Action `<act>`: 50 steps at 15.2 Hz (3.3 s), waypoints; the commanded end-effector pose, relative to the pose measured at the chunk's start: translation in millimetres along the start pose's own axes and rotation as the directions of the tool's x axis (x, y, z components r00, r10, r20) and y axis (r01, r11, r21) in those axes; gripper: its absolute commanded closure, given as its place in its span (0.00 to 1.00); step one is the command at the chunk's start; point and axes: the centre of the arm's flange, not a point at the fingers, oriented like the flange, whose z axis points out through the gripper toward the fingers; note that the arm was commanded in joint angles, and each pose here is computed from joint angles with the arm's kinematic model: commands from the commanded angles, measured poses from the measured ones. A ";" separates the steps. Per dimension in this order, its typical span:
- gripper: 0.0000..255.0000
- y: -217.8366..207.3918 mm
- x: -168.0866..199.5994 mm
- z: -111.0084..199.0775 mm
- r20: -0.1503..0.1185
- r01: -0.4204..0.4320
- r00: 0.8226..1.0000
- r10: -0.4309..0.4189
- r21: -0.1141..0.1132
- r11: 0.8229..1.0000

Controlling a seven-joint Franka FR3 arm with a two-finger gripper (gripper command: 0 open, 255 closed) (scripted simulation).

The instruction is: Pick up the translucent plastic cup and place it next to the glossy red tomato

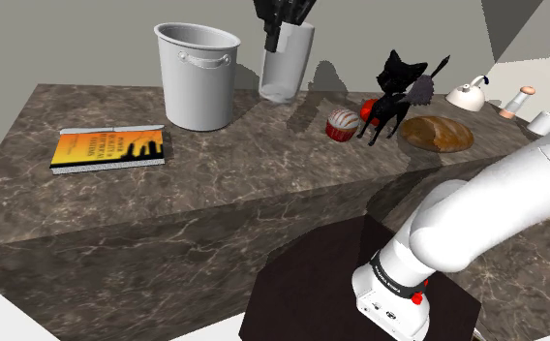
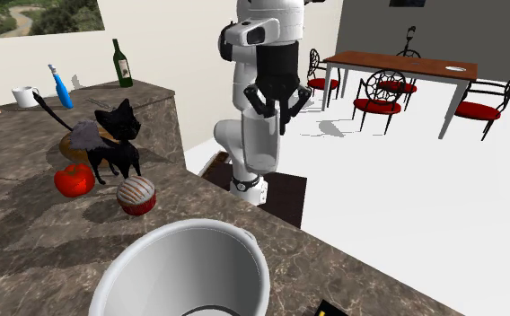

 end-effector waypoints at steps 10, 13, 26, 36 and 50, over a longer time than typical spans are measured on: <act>1.00 141.7 -40.2 -6.2 0.001 0.002 1.000 -0.002 0.001 1.000; 1.00 179.8 -50.6 -7.8 0.001 0.002 1.000 -0.002 0.001 1.000; 1.00 345.2 -96.1 -14.6 0.001 0.002 1.000 -0.002 0.001 1.000; 1.00 472.4 -131.0 -19.9 0.001 0.002 1.000 -0.002 0.001 1.000; 1.00 534.5 -146.1 30.4 0.001 0.002 1.000 -0.002 0.001 1.000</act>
